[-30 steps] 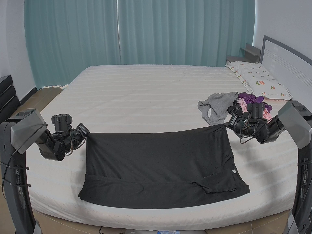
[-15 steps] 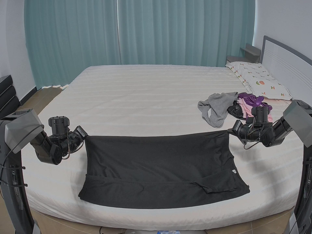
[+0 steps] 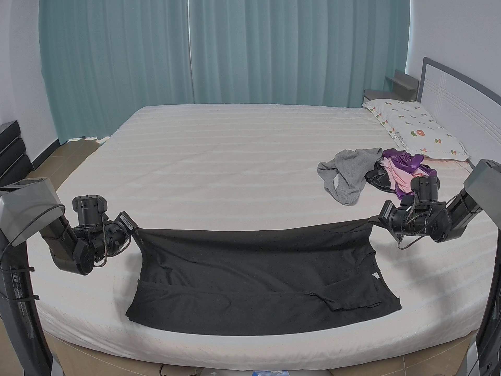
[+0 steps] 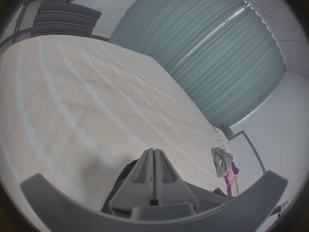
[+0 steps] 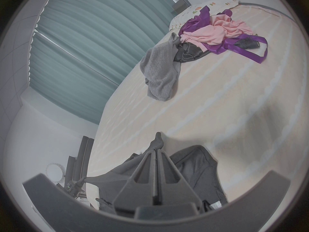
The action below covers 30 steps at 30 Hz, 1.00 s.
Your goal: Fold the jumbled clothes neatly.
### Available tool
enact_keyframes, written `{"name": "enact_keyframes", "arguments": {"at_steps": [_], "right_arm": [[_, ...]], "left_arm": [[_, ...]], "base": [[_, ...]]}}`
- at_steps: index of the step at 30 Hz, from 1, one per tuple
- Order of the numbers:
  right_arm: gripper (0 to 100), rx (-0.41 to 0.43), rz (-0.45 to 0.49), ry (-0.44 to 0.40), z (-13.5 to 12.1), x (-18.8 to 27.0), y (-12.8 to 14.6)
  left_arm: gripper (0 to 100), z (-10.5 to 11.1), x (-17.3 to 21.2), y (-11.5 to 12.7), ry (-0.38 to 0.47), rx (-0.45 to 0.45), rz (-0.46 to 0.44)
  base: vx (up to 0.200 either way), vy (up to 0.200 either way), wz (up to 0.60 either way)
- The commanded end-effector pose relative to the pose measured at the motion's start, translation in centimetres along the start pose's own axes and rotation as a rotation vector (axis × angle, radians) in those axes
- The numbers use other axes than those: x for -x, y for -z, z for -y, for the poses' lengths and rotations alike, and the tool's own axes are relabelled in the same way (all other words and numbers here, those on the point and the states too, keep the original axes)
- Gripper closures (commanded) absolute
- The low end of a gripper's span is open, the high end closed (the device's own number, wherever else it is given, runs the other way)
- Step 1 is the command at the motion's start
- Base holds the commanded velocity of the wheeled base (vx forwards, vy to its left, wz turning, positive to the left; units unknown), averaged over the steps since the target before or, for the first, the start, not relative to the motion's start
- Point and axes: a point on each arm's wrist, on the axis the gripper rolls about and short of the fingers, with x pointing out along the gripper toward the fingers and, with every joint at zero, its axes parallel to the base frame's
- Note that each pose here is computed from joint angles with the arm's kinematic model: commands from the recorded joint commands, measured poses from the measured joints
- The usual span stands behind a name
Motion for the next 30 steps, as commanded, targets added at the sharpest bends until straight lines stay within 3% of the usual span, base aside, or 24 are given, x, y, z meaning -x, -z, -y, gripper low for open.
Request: {"name": "enact_keyframes", "arguments": {"at_steps": [1,30], "right_arm": [[100,0.004,-0.013,0.003,0.0,1.0,0.4],[100,0.135,-0.217,0.142,4.6,2.1,6.4]], "left_arm": [[100,0.0,0.6,0.2,-0.006,0.002,-0.009],[100,-3.5,3.5,5.0,-0.113,0.031,-0.226]], "base": [[0.000,0.000,0.00],[0.000,0.000,0.00]]}}
